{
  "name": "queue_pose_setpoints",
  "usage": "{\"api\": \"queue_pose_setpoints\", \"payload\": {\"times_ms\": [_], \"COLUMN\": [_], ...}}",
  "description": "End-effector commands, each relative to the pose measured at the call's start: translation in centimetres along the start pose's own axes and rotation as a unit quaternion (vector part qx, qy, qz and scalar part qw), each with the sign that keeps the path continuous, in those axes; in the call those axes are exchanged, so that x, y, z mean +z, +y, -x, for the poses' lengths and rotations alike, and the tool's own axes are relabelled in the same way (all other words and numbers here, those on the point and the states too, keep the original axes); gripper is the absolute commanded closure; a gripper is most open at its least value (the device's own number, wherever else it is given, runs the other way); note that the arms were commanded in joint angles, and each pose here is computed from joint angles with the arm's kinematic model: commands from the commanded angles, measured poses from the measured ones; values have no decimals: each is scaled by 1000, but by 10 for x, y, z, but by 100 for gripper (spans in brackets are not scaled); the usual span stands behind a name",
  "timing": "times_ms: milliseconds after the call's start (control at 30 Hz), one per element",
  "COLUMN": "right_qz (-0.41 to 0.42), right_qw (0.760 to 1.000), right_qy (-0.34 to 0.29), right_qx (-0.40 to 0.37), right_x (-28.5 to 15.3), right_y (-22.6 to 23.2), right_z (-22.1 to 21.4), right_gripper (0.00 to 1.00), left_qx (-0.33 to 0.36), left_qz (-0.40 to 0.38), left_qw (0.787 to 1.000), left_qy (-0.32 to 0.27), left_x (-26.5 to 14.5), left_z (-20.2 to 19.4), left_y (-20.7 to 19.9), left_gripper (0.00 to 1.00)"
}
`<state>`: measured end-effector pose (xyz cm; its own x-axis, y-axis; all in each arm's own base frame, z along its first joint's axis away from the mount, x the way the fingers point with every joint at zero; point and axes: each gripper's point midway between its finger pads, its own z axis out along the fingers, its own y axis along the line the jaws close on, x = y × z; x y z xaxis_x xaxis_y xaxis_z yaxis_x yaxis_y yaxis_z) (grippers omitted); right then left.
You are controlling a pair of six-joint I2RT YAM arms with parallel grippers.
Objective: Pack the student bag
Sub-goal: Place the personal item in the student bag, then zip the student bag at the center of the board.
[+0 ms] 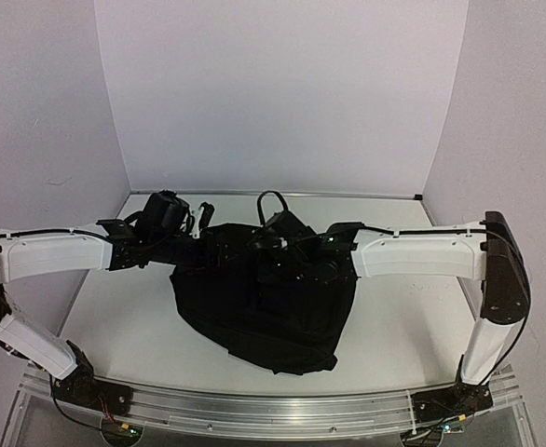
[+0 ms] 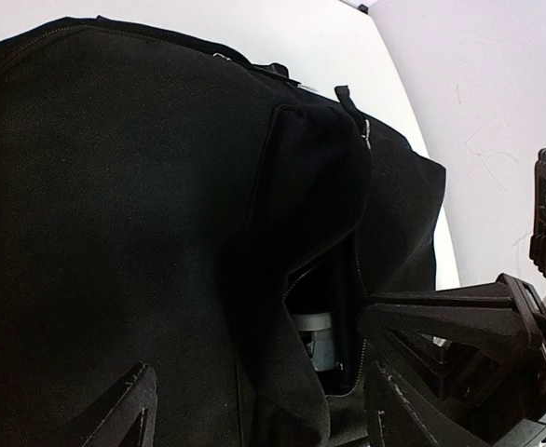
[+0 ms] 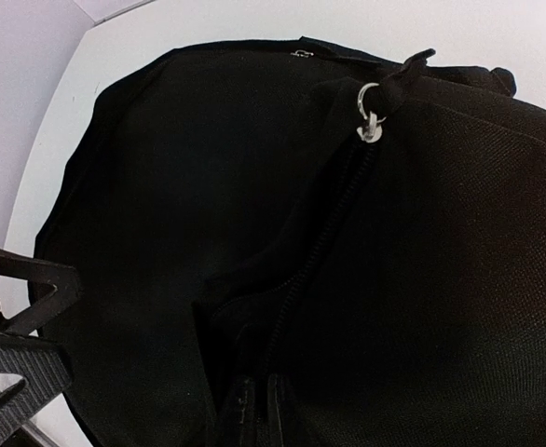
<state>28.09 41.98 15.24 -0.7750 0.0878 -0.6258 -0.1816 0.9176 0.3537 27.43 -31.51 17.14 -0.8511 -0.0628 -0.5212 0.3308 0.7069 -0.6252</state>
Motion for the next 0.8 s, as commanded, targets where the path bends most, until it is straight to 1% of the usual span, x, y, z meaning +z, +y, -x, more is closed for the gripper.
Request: {"api": "queue_pose_setpoints", "payload": {"times_ms": [0,33,200,267,300,367,467,600,767], "right_qz": [42,47,84,97,103,107,100,92,104], "right_qw": [999,999,994,992,991,989,990,993,993], "right_qy": [-15,-20,-64,-81,-87,-98,-100,-75,-47], "right_qx": [10,3,-10,-7,-6,0,11,16,19], "right_x": [-10,-16,-63,-81,-89,-98,-94,-68,-39], "right_y": [22,24,37,38,38,30,9,-21,-40], "right_z": [11,16,54,70,77,93,112,128,139], "right_gripper": [88,84,50,42,39,36,35,34,34], "left_qx": [4,4,2,3,4,6,17,26,27], "left_qz": [-5,-6,-15,-20,-22,-28,-42,-54,-58], "left_qw": [1000,1000,1000,999,999,999,999,998,998], "left_qy": [-24,-24,-26,-28,-29,-28,-16,8,17], "left_x": [-13,-13,-13,-13,-13,-12,-7,5,17], "left_z": [12,13,20,23,24,26,26,26,30], "left_y": [-5,-5,-7,-9,-11,-14,-20,-27,-31], "left_gripper": [20,19,14,13,13,13,12,9,7]}}
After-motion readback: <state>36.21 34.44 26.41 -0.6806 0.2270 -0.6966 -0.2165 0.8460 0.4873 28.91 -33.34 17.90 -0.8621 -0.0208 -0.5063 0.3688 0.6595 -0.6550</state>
